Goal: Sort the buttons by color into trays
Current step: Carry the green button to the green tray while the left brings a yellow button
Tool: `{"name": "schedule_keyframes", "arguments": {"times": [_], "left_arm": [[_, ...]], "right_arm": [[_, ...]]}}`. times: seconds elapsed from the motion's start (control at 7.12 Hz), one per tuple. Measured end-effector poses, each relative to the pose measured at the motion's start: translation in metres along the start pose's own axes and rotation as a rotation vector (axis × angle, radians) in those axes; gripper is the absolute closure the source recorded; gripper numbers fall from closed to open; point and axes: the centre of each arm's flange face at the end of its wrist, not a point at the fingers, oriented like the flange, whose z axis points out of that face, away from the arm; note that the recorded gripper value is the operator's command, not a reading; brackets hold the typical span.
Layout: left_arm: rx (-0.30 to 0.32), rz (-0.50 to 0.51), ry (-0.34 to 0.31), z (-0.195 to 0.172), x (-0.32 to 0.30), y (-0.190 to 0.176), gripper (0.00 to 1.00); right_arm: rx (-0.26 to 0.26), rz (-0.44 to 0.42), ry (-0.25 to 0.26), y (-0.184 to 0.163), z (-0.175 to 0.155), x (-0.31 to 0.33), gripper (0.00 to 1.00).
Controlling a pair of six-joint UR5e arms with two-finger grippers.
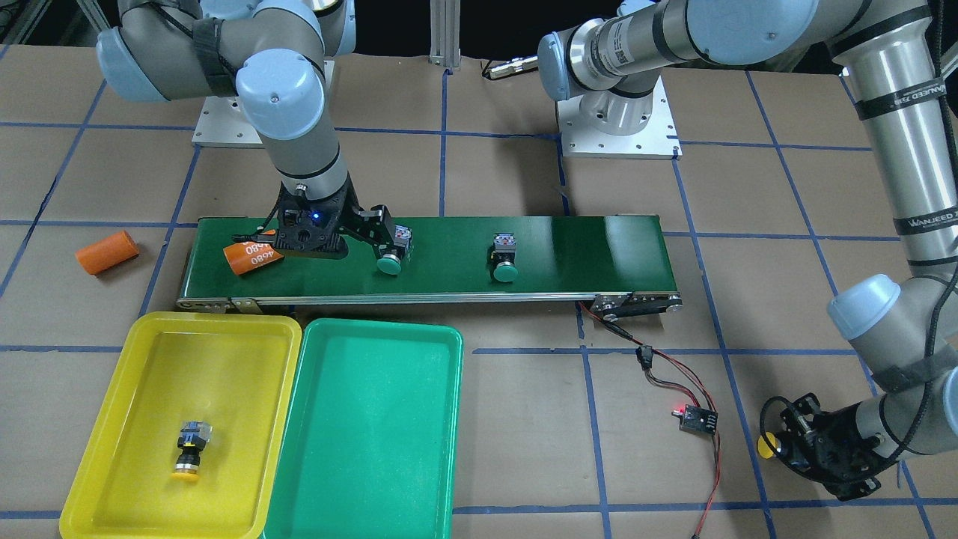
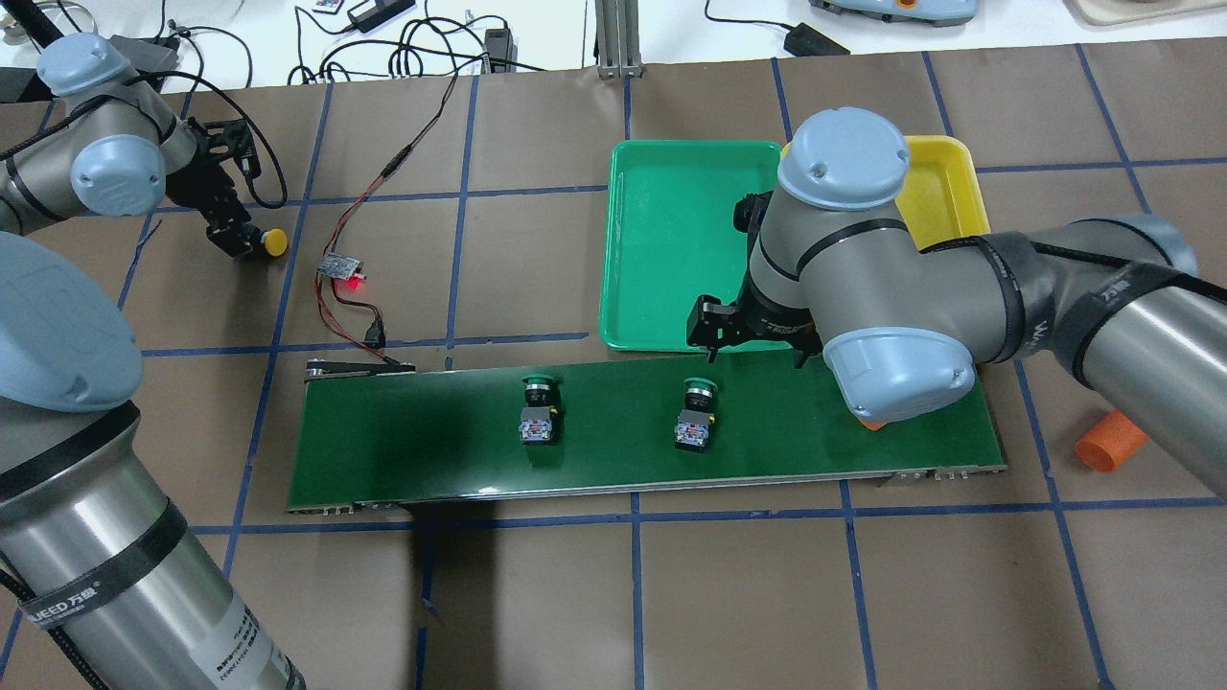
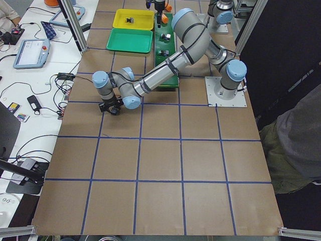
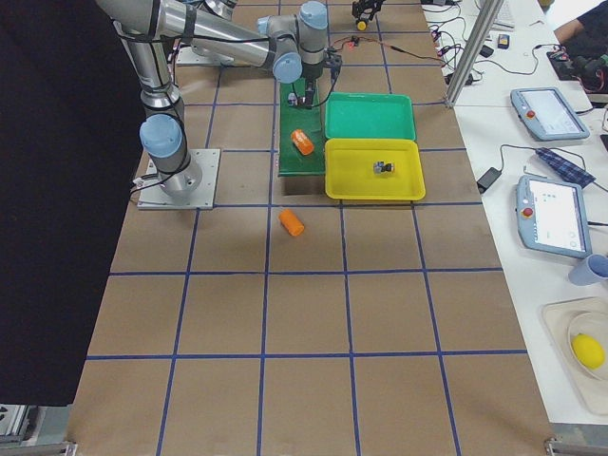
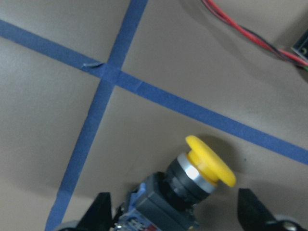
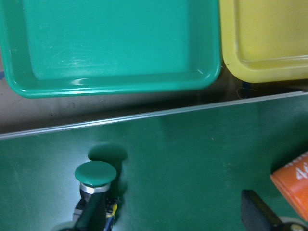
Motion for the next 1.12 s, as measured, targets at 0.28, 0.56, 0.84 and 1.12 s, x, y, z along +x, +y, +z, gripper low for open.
{"name": "schedule_keyframes", "arguments": {"times": [0.28,0.56,0.84,1.12], "left_arm": [[0.000,0.001,-0.003,-0.003,0.000,-0.002,1.00],[-0.007,-0.035,-0.003,-0.018,0.007,-0.007,1.00],[-0.026,-0.284,0.063,-0.053,0.040,-0.021,1.00],[-0.061,-0.580,0.100,-0.092,0.106,-0.057,1.00]], "right_arm": [[-0.028,0.012,0.006,0.005,0.017,-0.010,0.00],[-0.052,0.039,0.016,0.006,0.031,-0.015,0.00],[-0.084,0.046,0.035,0.007,0.048,-0.014,0.77],[-0.105,0.047,0.055,0.007,0.060,-0.011,1.00]]}}
